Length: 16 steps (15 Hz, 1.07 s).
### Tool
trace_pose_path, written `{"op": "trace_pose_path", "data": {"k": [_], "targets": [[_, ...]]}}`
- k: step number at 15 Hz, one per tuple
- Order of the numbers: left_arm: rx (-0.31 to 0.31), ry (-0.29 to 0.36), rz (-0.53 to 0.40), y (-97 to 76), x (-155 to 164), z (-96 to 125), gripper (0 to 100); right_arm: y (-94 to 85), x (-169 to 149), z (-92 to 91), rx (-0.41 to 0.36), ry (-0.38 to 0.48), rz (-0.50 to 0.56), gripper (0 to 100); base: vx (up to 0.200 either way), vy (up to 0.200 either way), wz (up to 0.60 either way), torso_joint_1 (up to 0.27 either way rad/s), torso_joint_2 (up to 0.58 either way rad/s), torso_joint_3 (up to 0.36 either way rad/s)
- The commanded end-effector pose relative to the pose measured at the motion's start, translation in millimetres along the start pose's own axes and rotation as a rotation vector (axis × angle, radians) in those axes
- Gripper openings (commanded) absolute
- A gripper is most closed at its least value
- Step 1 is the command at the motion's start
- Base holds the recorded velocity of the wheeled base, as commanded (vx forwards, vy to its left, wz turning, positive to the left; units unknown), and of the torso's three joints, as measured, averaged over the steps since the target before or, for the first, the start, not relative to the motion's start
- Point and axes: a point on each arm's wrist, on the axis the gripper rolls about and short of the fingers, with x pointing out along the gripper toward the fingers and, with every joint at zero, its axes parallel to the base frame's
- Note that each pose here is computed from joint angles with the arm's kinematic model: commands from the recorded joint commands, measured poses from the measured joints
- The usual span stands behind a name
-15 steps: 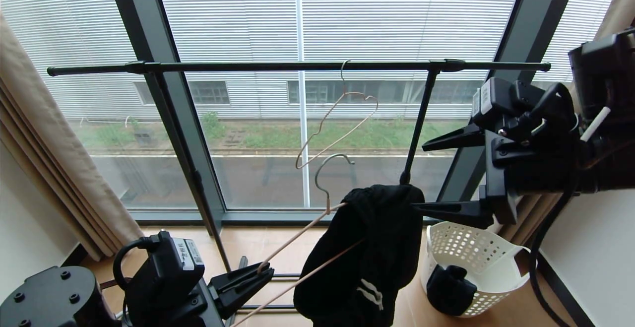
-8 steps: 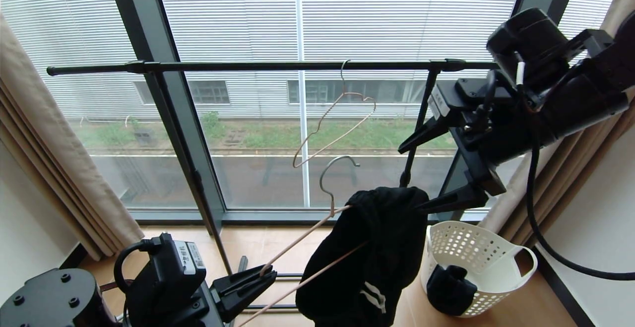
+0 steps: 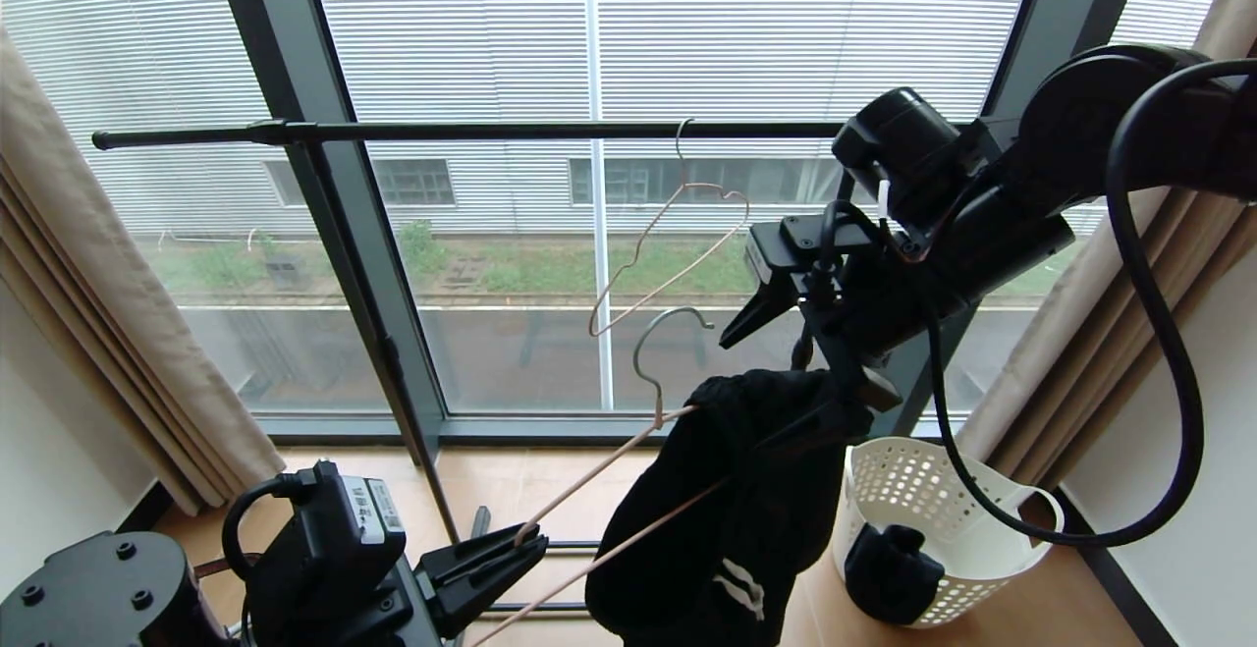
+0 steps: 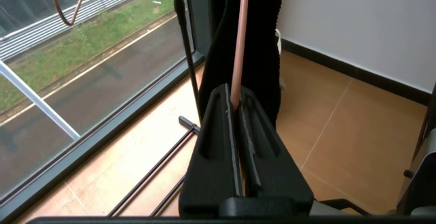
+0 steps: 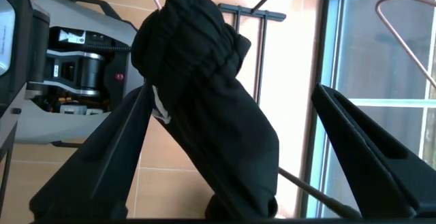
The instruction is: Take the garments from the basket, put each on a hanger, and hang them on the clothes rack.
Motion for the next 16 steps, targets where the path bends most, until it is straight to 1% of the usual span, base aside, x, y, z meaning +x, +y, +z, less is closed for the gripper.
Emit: {"op": "trace_pose_path", "data": {"k": [1, 4, 7, 16], "targets": [[0.000, 0.000, 0.000, 0.0, -0.1, 0.0, 0, 0.0, 9.9, 0.9, 0.004, 0.008, 0.024, 100, 0.000, 0.000, 0.00, 0.000, 0.00, 0.000], [0.001, -0.003, -0.001, -0.2, -0.2, 0.5, 0, -0.1, 17.9, 0.3, 0.005, 0.040, 0.027, 100, 0.000, 0.000, 0.00, 0.000, 0.00, 0.000], [0.002, -0.003, -0.001, -0.2, -0.2, 0.5, 0, -2.7, 22.6, -1.5, 0.008, 0.052, 0.026, 100, 0.000, 0.000, 0.00, 0.000, 0.00, 0.000], [0.002, -0.004, -0.001, -0.2, -0.4, 0.7, 0, -10.5, 31.6, -4.4, 0.012, 0.065, 0.019, 100, 0.000, 0.000, 0.00, 0.000, 0.00, 0.000]]}}
